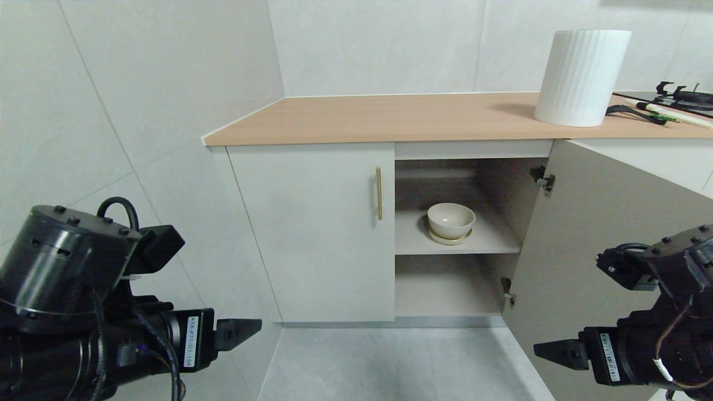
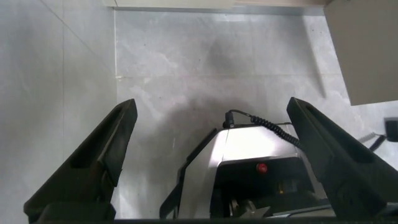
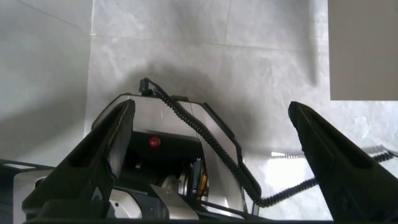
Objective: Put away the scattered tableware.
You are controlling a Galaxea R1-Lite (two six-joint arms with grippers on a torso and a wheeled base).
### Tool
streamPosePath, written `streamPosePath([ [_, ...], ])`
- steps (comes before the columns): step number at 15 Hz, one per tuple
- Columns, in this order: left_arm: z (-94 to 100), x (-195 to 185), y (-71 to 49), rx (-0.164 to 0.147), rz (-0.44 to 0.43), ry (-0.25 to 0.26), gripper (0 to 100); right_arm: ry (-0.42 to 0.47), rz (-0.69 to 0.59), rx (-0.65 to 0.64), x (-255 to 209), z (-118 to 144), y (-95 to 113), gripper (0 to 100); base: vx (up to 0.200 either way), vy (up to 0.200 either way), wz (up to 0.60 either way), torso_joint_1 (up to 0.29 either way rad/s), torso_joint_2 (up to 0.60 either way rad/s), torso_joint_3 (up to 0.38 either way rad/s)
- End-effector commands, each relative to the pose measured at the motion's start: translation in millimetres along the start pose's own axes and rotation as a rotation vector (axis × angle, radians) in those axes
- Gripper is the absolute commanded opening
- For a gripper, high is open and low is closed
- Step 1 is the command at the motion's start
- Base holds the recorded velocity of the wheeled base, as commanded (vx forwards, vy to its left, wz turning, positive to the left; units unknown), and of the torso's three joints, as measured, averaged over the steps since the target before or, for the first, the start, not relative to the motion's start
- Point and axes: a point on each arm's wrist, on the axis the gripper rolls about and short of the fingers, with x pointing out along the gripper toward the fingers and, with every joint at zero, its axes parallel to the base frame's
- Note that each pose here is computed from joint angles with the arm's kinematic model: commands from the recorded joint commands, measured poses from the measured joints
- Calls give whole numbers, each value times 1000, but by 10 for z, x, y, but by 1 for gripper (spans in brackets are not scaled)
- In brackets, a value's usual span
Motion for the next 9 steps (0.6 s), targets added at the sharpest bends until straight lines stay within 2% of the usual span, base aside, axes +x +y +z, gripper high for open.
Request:
streamPosePath([
  [1,-14,14,5,10,12,4,100,0,1,-14,-20,-22,-11,100,0,0,0,0,0,0],
  [2,-17,24,7,21,23,3,100,11,-4,-48,-30,-56,-30,100,0,0,0,0,0,0],
  [6,-28,41,11,27,40,5,100,121,-30,-182,-165,-217,-129,100,0,-200,0,-1,5,2],
  [9,-28,41,11,29,40,5,100,130,-37,-196,-197,-242,-148,100,0,-200,0,6,2,1],
])
